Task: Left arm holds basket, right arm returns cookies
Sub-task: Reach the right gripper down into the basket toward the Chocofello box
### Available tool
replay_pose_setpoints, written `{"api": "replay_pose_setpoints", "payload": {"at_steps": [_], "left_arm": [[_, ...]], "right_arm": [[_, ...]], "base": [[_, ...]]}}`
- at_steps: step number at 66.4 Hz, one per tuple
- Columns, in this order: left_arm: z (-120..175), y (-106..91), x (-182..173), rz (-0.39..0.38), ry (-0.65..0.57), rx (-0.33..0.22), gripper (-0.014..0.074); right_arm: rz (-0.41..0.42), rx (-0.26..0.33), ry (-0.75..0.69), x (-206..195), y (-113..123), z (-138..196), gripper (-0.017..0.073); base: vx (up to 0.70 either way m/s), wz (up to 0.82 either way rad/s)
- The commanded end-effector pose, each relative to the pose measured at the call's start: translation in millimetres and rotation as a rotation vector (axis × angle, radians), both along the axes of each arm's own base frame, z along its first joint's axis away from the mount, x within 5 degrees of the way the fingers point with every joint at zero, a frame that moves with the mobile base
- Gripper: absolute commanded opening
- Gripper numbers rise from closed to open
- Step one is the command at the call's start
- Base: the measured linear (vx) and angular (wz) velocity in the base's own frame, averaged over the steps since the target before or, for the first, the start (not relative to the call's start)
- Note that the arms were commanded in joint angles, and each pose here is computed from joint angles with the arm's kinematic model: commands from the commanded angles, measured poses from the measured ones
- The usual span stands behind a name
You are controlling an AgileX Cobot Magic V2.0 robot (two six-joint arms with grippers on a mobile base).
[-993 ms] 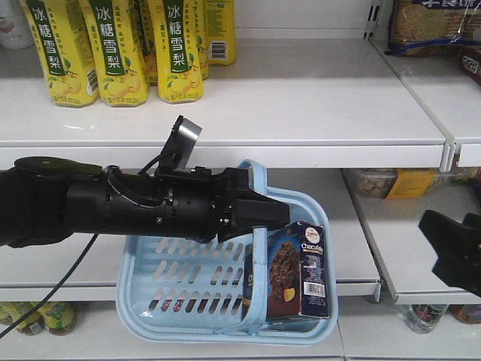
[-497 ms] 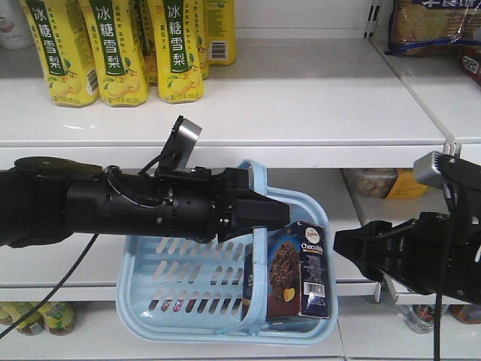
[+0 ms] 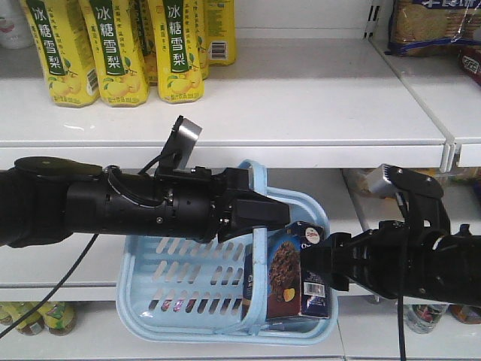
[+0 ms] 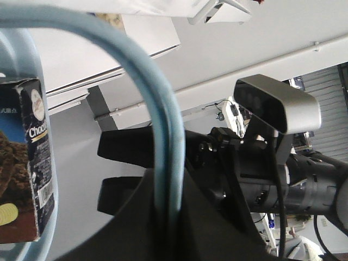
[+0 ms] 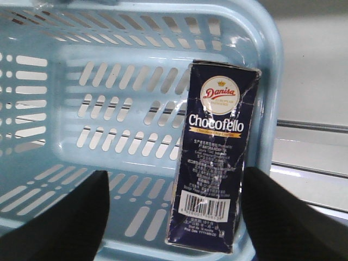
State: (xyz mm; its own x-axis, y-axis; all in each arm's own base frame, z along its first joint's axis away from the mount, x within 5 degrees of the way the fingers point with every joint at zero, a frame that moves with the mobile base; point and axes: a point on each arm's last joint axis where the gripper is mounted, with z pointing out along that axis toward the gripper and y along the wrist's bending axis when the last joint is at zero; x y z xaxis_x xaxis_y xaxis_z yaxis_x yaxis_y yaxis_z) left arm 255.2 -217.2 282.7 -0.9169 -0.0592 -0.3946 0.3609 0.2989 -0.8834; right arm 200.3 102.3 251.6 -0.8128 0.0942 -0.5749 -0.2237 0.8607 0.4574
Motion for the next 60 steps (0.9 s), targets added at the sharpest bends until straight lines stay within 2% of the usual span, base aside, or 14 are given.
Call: {"api": "replay_pose_setpoints", "payload": {"at_steps": [1, 19, 39, 60], "left_arm": [[35, -0.3, -4, 0.008, -0.031, -0.148, -0.0006], [35, -0.3, -4, 0.008, -0.031, -0.148, -0.0006], [35, -0.3, -4, 0.008, -0.031, -0.148, -0.0006], [35, -0.3, -4, 0.008, -0.031, -0.148, -0.0006]], "right_arm": [[-0.03, 0.023, -0.064, 10, 2, 11, 0.0502], [-0.017, -0.009, -0.016, 18, 5, -5, 0.0502], [-0.001, 0.012, -0.05, 20, 7, -2, 0.0502], [-0.004, 0.005, -0.083, 22, 6, -1, 0.0503]], "base": [[0.0, 0.0], [0.0, 0.0], [0.0, 0.0], [0.0, 0.0]]}}
